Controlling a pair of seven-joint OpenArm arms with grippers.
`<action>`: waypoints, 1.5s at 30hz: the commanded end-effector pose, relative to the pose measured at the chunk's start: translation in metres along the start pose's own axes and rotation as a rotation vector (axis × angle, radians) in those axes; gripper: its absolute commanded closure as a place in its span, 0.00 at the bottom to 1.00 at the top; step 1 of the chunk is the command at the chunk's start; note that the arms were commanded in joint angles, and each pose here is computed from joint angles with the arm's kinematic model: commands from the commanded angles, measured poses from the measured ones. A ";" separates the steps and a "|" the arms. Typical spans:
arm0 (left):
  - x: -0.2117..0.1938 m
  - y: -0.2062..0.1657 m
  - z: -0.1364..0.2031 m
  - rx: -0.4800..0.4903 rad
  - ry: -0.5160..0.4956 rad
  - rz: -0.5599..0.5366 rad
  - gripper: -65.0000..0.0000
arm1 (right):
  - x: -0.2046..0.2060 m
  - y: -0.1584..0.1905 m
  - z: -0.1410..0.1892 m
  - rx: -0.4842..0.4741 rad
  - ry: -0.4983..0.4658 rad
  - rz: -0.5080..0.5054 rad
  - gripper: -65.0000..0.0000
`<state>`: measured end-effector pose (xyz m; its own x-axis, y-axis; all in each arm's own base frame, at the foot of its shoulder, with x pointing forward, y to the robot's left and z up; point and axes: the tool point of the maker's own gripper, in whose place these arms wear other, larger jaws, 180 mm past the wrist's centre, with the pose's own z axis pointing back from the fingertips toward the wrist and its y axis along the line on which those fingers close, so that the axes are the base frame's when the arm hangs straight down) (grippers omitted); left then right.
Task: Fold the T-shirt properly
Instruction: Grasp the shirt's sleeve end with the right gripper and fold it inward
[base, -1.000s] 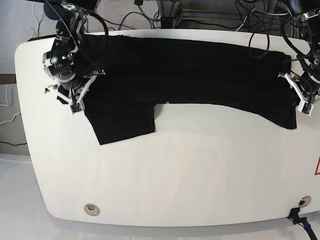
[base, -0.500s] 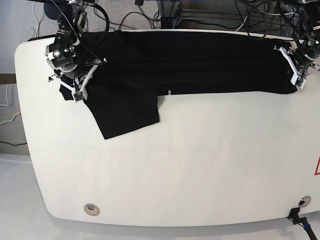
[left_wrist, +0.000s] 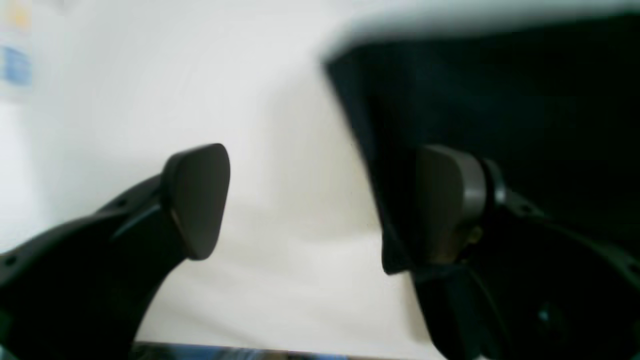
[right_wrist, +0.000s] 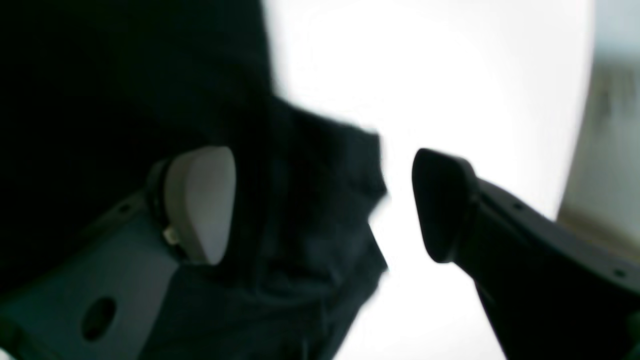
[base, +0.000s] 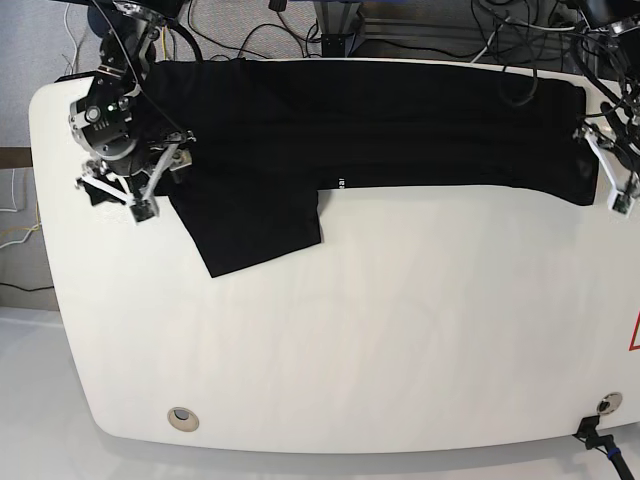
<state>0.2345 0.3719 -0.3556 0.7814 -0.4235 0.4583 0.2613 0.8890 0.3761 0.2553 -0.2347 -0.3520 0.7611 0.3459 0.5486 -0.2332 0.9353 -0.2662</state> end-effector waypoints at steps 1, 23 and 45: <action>0.041 0.001 0.022 0.026 -0.142 -0.012 0.17 | 0.018 0.006 0.003 0.022 -0.059 0.039 0.19; -0.022 -0.108 -0.036 -0.240 0.060 0.042 0.91 | -0.060 0.067 -0.041 0.221 0.123 -0.089 1.00; 0.030 -0.096 -0.063 -0.231 0.001 0.006 0.91 | 0.092 -0.015 -0.029 0.046 -0.203 -0.036 0.26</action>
<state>0.2803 0.2744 -0.4221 0.7513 -0.3934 0.5298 0.3719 0.9156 0.1525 0.3288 -0.2158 -0.3255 0.6457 0.3276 0.6898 -0.2479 0.9443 -0.2165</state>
